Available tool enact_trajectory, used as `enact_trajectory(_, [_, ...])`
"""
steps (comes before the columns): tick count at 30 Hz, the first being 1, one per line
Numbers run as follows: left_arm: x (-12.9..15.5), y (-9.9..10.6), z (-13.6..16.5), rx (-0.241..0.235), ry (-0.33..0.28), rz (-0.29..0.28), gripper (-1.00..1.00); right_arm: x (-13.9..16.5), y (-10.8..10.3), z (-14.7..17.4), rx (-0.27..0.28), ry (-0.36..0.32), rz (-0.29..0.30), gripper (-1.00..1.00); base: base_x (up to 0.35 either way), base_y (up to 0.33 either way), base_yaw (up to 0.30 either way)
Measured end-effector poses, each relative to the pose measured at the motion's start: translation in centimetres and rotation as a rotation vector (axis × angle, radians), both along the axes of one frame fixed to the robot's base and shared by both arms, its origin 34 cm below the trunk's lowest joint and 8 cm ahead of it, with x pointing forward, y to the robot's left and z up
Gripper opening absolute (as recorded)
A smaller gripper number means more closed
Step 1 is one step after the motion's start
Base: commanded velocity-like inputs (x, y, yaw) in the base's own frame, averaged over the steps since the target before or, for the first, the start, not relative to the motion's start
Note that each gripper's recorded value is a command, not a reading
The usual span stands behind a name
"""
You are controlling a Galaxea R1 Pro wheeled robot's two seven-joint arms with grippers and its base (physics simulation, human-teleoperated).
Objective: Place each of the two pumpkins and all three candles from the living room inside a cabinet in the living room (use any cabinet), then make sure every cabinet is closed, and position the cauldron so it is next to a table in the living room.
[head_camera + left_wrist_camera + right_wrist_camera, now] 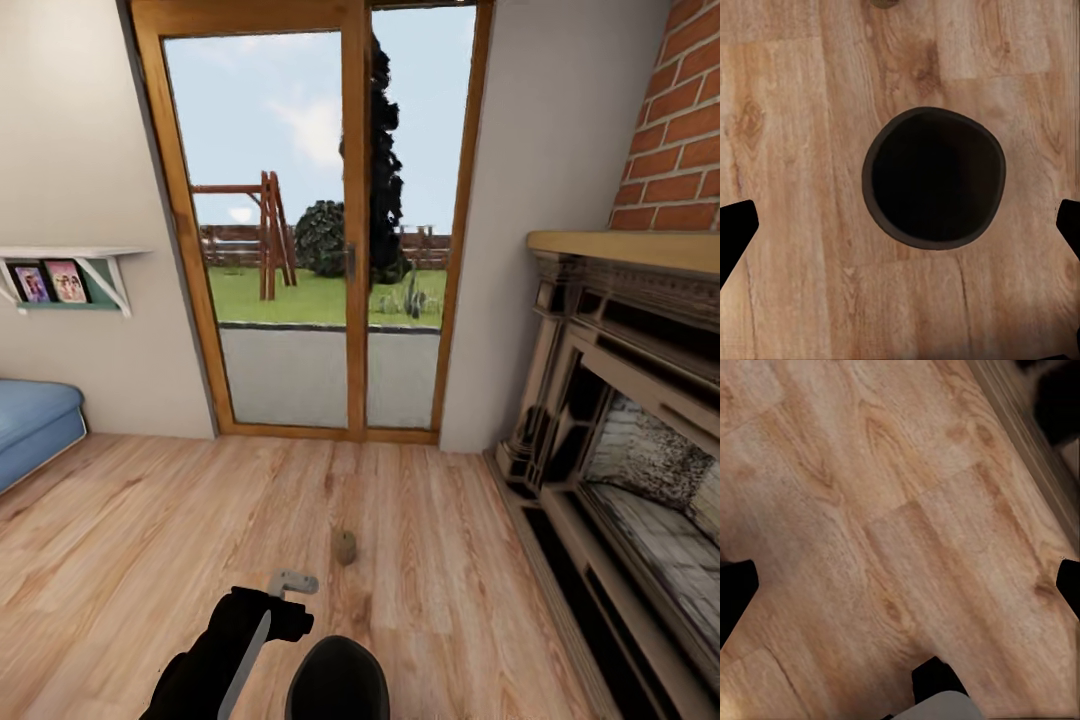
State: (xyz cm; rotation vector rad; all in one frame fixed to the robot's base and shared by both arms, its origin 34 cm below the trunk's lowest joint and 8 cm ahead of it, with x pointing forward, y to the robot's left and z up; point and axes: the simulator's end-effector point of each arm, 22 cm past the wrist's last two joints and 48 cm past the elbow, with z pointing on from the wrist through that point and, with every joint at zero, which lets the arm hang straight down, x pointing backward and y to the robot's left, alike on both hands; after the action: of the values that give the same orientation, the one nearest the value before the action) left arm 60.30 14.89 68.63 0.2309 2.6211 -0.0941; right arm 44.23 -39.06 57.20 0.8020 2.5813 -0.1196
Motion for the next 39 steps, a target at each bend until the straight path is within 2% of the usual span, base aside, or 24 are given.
enact_trajectory(17, [-0.04,0.09,-0.03,0.001,0.002,0.000,1.00,0.00,0.00,-0.01,0.002,-0.001,-0.002,1.00,0.000,0.102,-0.258])
enact_trajectory(29, [-0.03,0.02,-0.02,-0.001,0.002,0.001,1.00,-0.01,0.00,0.03,-0.005,0.004,0.003,1.00,0.042,0.022,-0.008])
enact_trajectory(39, [-0.03,0.04,-0.10,-0.003,0.002,0.002,1.00,-0.14,0.08,-0.09,-0.011,0.010,0.010,1.00,0.051,-0.010,0.168])
